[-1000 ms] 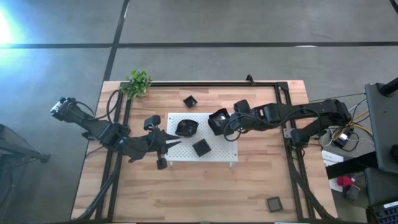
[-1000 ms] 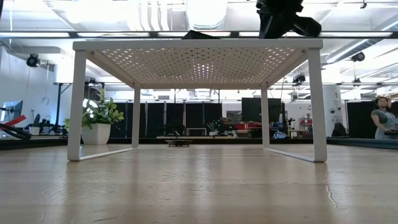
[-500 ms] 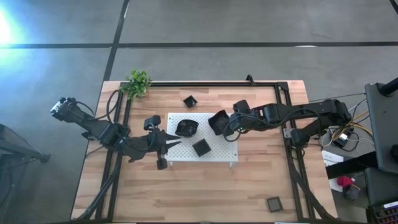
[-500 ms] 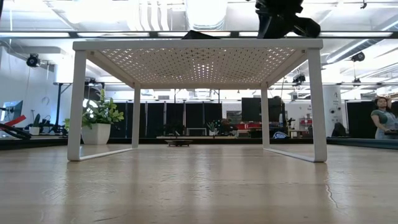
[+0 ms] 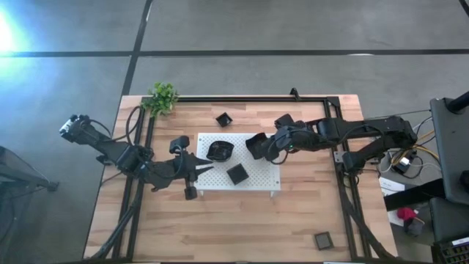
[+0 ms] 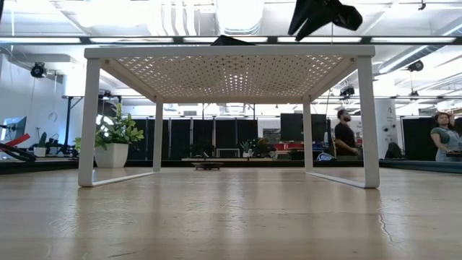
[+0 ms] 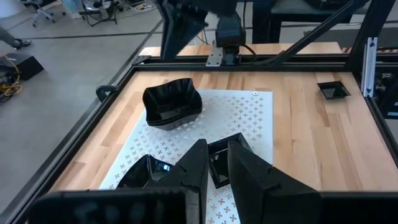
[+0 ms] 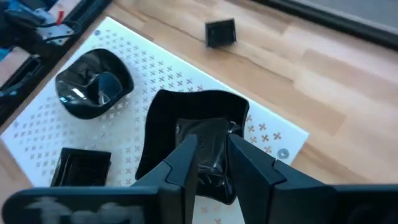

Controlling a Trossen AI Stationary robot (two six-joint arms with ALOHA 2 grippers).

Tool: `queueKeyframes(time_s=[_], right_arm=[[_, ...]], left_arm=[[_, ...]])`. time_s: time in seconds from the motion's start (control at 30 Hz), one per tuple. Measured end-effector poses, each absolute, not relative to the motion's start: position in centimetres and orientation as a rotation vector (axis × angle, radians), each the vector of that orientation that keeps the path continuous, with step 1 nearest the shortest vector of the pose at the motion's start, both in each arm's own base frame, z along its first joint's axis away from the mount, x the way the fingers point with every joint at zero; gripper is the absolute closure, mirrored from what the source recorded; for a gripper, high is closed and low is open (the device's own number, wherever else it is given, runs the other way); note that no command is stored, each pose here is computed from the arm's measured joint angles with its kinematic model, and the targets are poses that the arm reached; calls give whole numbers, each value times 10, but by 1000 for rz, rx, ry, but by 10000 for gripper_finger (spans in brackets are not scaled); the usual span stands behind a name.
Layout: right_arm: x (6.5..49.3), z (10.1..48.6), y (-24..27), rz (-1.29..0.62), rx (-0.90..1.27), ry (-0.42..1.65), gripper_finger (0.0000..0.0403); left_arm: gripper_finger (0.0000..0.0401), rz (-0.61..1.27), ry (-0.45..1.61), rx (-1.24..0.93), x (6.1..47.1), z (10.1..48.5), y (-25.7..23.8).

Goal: Pick & Place Mini shaped plates
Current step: Stack the black square plate on top of the black square plate on the shelf

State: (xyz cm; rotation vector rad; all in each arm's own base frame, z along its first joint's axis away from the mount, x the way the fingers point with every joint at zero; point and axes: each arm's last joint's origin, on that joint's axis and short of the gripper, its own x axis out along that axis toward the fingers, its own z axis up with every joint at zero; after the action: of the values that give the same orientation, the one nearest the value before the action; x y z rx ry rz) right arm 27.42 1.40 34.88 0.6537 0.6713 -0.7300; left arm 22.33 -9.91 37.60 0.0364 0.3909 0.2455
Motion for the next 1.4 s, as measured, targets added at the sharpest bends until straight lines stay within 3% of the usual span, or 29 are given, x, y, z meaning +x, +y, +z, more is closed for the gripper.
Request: queueKeyframes(time_s=[0.37, 0.67, 0.93, 1.4], right_arm=[[236, 392, 8, -656, 459, 557, 334], [197, 405, 13, -566, 367, 600, 342], [190, 406, 13, -531, 269, 633, 342], [200, 400, 14, -526, 232, 667, 344]], left_arm=[[344, 353, 401, 16, 231, 375, -76], [344, 468, 439, 13, 234, 373, -48], [344, 629, 487, -72, 238, 371, 13], [344, 662, 700, -360, 211, 347, 127]])
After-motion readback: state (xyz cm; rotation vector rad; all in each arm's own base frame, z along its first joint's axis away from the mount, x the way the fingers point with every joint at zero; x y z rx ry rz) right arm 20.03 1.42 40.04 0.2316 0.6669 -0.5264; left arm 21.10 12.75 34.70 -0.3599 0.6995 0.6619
